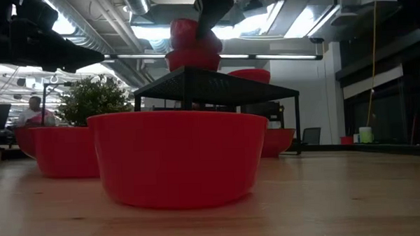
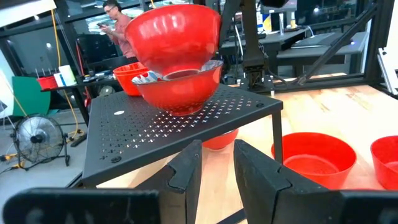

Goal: Pick & Place Mini bowls
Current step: Stack the white patterned bowl on the white patterned bowl on the shelf, then stack the red bowl on the red bowl on the shelf

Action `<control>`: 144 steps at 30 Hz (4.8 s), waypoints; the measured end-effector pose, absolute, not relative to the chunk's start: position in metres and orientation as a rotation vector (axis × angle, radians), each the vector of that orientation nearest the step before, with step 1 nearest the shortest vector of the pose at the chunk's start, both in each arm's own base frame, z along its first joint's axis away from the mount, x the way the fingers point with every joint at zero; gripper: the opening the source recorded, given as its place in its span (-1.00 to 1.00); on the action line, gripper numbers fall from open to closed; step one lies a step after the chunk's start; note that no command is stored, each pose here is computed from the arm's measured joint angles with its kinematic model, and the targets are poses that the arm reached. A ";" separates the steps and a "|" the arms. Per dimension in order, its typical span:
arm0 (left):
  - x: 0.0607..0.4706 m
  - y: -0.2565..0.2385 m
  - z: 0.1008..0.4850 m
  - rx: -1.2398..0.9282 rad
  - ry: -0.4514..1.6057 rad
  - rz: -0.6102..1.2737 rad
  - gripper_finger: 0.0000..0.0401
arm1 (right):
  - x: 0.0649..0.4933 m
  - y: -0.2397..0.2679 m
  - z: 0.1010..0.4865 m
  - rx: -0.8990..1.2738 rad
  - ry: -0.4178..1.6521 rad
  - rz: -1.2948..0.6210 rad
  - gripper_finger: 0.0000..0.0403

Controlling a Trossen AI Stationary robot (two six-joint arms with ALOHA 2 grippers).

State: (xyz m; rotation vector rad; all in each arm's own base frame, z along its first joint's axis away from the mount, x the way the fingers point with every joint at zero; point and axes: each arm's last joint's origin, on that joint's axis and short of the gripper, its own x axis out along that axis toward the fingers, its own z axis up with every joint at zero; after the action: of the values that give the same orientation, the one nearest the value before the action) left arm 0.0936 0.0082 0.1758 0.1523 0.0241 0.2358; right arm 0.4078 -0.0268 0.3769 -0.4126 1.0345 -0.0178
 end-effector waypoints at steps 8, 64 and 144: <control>0.094 0.008 0.176 0.152 0.024 0.236 -0.56 | 0.407 -0.035 0.376 -0.383 1.041 -0.005 -0.91; 0.094 0.008 0.176 0.152 0.024 0.236 -0.56 | 0.406 -0.045 0.376 -0.299 1.019 0.066 -0.54; 0.094 0.008 0.176 0.152 0.024 0.236 -0.56 | 0.358 0.164 0.412 0.209 0.960 0.196 -0.28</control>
State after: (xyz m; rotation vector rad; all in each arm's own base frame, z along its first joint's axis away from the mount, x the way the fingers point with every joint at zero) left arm 0.0935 0.0082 0.1758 0.1523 0.0239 0.2359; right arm 0.3581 0.1636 0.4119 0.2090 0.9599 0.1963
